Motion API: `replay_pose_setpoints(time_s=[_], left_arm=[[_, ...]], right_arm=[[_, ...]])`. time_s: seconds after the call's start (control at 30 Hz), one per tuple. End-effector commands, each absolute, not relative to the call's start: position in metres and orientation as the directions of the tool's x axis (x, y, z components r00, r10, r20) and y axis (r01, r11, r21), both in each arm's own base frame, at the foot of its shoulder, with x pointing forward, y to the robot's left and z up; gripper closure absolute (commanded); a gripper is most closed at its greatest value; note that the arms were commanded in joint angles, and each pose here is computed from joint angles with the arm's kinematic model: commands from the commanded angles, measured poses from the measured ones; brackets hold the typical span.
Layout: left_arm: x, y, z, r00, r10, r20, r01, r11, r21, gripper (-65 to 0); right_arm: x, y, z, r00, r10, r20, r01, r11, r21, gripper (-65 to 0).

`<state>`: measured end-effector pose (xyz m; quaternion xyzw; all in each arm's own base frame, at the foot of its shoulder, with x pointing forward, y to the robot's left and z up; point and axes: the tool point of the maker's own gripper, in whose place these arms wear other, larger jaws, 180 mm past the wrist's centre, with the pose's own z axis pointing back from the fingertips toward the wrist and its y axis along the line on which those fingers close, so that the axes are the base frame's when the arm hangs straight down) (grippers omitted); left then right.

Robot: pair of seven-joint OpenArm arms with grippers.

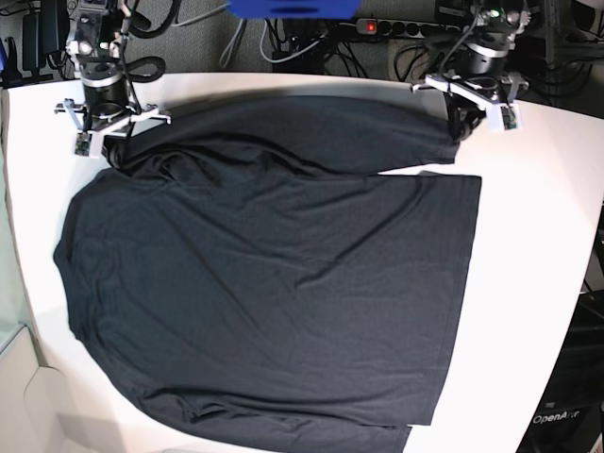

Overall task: Fold the T-shirt properly
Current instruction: 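Lift the held edge with both grippers and fold a strip over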

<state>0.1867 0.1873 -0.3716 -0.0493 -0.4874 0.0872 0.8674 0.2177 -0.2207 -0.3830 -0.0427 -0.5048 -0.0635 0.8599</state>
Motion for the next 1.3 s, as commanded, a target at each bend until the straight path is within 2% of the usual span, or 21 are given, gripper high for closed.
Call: replay_pose_setpoints(time_s=[0.0, 0.07, 0.23, 0.37, 0.7, 1.03, 1.27], left_arm=[[0.191, 0.199, -0.359, 0.467, 0.194, 0.863, -0.121, 0.98, -0.155, 0.0], [0.201, 0.21, -0.353, 0.447, 0.191, 0.874, -0.14, 0.98, -0.143, 0.0], [0.222, 0.23, -0.353, 0.502, 0.204, 0.84, -0.185, 0.975, -0.126, 0.0], [0.239, 0.239, -0.345, 0.494, 0.216, 0.842, -0.205, 0.97, -0.129, 0.0], [0.282, 0.231, -0.327, 0.488, 0.234, 0.841, -0.181, 0.97, -0.164, 0.0], [0.309, 0.23, -0.308, 0.455, 0.238, 0.858, -0.172, 0.969, -0.177, 0.0], [0.316, 0.235, -0.331, 0.492, 0.276, 0.826, -0.198, 0.959, -0.202, 0.0]], right_arm=[[0.224, -0.223, -0.371, 0.443, -0.05, 0.895, 0.144, 0.989, -0.016, 0.0], [0.231, -0.223, -0.367, 0.425, -0.048, 0.904, 0.143, 0.99, -0.015, 0.0], [0.243, -0.226, -0.357, 0.395, -0.036, 0.918, 0.138, 0.99, -0.021, 0.0], [0.252, -0.228, -0.351, 0.375, -0.027, 0.927, 0.135, 0.99, -0.026, 0.0], [0.284, -0.231, -0.33, 0.298, -0.016, 0.954, 0.134, 0.991, -0.025, 0.0], [0.315, -0.236, -0.341, 0.294, -0.056, 0.954, 0.153, 0.988, 0.011, 0.0], [0.331, -0.236, -0.335, 0.271, -0.057, 0.961, 0.148, 0.989, 0.016, 0.0]])
